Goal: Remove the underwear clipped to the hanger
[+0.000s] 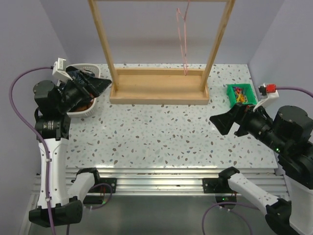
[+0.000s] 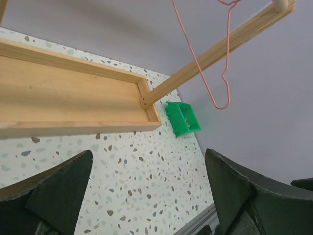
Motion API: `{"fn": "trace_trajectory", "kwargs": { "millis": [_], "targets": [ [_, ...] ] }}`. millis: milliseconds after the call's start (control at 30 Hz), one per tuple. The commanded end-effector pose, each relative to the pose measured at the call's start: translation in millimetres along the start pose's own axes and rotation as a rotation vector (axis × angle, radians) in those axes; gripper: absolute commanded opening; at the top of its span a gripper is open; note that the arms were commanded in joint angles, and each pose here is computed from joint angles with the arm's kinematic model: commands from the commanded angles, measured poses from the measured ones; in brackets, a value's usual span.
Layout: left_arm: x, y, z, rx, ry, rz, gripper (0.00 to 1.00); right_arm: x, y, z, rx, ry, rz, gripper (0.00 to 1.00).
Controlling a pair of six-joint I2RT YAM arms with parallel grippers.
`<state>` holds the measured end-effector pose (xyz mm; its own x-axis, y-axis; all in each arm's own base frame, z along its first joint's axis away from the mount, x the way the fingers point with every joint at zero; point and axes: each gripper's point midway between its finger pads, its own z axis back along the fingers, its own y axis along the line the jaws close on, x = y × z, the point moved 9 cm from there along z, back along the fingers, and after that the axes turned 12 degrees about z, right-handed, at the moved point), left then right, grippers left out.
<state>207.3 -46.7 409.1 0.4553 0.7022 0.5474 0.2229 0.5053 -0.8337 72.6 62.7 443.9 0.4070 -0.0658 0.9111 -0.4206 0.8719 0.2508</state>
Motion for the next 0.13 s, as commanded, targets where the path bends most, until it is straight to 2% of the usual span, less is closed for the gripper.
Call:
{"fn": "trace_trajectory", "kwargs": {
  "millis": [0, 100],
  "targets": [
    [0.6, -16.9, 6.9, -0.055, 0.017, -0.018, 1.00, 4.3, 1.6, 4.6, 0.003, -0.001, 0.005, 0.99],
    [-0.3, -17.8, 7.5, -0.059, 0.019, -0.030, 1.00, 4.0, -1.2, 1.4, -0.042, 0.005, -0.031, 0.98]
  ]
}}
